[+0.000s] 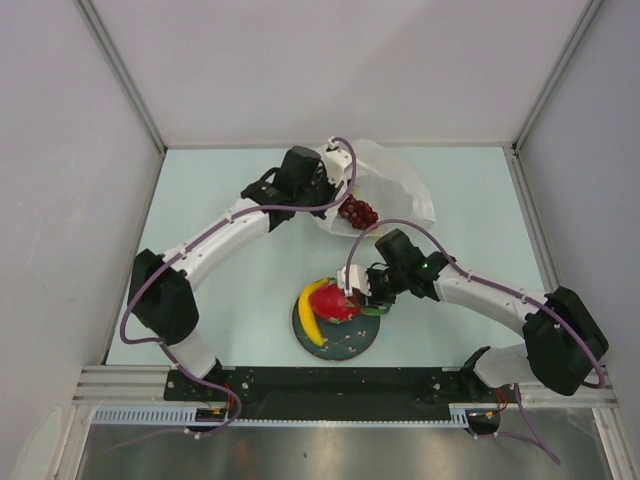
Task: Take the fake fruits out of the plastic bag
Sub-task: Place the fake fruit on the plate.
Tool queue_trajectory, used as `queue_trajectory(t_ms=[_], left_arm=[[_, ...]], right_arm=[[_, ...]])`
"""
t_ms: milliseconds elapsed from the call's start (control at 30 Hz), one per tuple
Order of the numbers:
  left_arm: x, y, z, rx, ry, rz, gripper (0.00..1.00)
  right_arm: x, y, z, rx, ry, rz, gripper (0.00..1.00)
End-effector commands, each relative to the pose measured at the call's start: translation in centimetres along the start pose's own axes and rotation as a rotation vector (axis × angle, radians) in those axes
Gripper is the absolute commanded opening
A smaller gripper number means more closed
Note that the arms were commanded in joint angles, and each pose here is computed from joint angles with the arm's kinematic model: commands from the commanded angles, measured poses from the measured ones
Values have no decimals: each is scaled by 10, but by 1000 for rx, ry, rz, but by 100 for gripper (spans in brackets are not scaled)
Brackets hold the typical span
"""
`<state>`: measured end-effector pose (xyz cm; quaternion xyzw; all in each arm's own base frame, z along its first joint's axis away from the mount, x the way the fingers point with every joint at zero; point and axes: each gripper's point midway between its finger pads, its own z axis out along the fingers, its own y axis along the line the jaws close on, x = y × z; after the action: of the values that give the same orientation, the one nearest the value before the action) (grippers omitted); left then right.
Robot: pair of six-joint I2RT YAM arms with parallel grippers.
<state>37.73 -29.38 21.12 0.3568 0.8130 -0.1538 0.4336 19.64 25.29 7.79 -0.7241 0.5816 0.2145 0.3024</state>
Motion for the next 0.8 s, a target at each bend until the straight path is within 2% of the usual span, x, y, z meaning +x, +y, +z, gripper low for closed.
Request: queue_trajectory(t_ms=[0, 67, 167, 300, 400, 600, 700, 767], left_arm=[[-19, -9, -19, 27, -69, 21, 0], [-17, -10, -19, 29, -65, 21, 0], [-16, -12, -18, 37, -63, 17, 0], [-18, -12, -16, 43, -68, 14, 0], [-20, -14, -15, 52, -72, 7, 0], [-21, -15, -14, 62, -76, 3, 1], [-19, -16, -14, 64, -72, 3, 0], [-18, -17, -13, 68, -69, 3, 0]], right_arm=[[-24, -21, 8, 60, -83, -74, 0], [-23, -21, 9, 59, -78, -78, 0], [-21, -23, 8, 65, -68, -83, 8], [-17, -22, 7, 69, -48, -82, 31], [-15, -21, 5, 70, -40, -76, 40], [-15, -19, 3, 65, -38, -64, 44], [-14, -15, 3, 51, -32, -58, 40], [-13, -12, 3, 43, -30, -54, 43]])
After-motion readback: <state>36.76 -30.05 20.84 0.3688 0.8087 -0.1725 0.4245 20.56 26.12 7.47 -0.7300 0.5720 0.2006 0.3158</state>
